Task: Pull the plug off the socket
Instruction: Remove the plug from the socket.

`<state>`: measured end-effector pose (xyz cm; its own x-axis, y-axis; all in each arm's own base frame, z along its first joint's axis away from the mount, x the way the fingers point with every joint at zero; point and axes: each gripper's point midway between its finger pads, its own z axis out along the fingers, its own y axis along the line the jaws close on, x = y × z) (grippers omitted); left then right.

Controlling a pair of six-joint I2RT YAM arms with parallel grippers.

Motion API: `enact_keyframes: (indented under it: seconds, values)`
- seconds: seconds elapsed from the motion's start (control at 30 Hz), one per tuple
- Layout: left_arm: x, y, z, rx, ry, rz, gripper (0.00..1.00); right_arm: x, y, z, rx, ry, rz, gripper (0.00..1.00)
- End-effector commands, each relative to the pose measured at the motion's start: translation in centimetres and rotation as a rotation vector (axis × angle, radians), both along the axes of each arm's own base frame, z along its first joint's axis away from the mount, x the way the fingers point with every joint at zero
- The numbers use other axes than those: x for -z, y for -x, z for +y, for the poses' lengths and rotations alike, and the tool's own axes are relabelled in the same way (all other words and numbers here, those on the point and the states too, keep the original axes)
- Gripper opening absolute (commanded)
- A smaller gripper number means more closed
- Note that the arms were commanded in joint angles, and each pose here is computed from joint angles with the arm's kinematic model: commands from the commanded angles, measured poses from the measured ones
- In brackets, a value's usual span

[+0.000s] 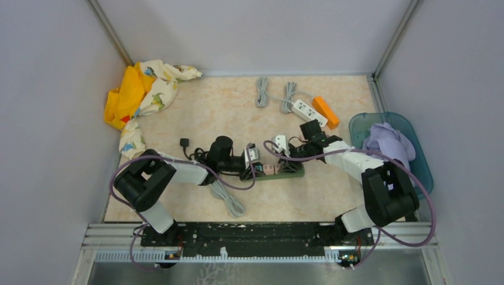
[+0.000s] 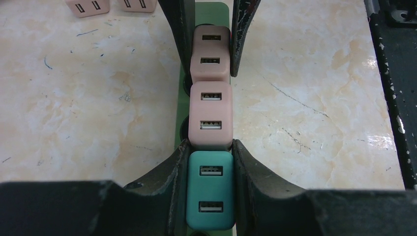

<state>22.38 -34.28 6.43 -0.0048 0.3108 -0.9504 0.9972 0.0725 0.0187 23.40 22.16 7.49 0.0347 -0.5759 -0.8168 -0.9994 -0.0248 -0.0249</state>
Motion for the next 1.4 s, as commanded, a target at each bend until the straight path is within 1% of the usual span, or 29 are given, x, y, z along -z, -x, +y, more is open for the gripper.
enact_keyframes:
  seconds: [0.0,0.07,0.2,0.27,0.33,0.4,0.47,0.5,0.57,0.67,0.8,0.87,0.93,1.03,1.1,1.2,1.37]
  values:
    - [0.9,0.5,-0.2,0.02,-0.022,0.041,0.01,-4.9,-2.1,2.3,-0.006,-0.145,-0.142,0.0]
    - [0.9,0.5,-0.2,0.02,-0.022,0.041,0.01,-4.9,-2.4,1.3,0.0,-0.137,-0.149,0.0]
    - [0.9,0.4,-0.2,0.019,-0.022,0.041,0.01,-4.4,-1.9,0.2,-0.05,-0.091,-0.179,0.0]
    - [0.9,0.4,-0.2,0.02,-0.022,0.042,0.01,-4.1,-0.6,0.4,-0.113,-0.106,-0.151,0.0]
    - [1.0,0.4,-0.2,0.02,-0.024,0.044,0.01,-4.2,1.1,1.0,-0.184,-0.156,-0.106,0.0]
    - [0.9,0.4,-0.2,0.02,-0.024,0.043,0.01,-4.0,1.9,1.8,-0.216,-0.166,-0.087,0.0]
    - [0.9,0.4,-0.2,0.02,-0.023,0.043,0.01,-4.1,2.1,2.8,-0.208,-0.168,-0.078,0.0]
    - [1.0,0.4,-0.2,0.02,-0.024,0.044,0.01,-4.6,1.4,3.5,-0.186,-0.185,-0.097,0.0]
    - [0.9,0.4,-0.2,0.019,-0.024,0.044,0.01,-5.2,0.4,4.0,-0.116,-0.2,-0.083,0.0]
    - [1.0,0.4,-0.2,0.019,-0.024,0.046,0.01,-5.4,-1.4,3.4,-0.03,-0.171,-0.119,0.0]
    - [1.0,0.4,-0.2,0.022,-0.026,0.047,0.01,-5.4,-3.1,1.4,0.044,-0.175,-0.114,0.0]
    - [1.1,0.4,-0.2,0.021,-0.027,0.049,0.01,-5.6,-2.8,0.6,0.006,-0.18,-0.13,0.0]
    - [1.1,0.3,-0.2,0.02,-0.027,0.049,0.01,-5.4,-1.3,0.3,-0.074,-0.183,-0.138,0.0]
    - [1.0,0.3,-0.2,0.019,-0.026,0.052,0.01,-5.7,0.8,0.6,-0.169,-0.227,-0.126,0.0]
    - [1.1,0.3,-0.2,0.019,-0.026,0.051,0.01,-5.6,1.5,1.0,-0.194,-0.238,-0.108,0.0]
    - [1.0,0.3,-0.2,0.019,-0.026,0.051,0.01,-5.8,1.7,2.3,-0.203,-0.24,-0.111,0.0]
    - [1.1,0.3,-0.2,0.017,-0.027,0.054,0.01,-6.3,0.2,3.2,-0.103,-0.226,-0.096,0.0]
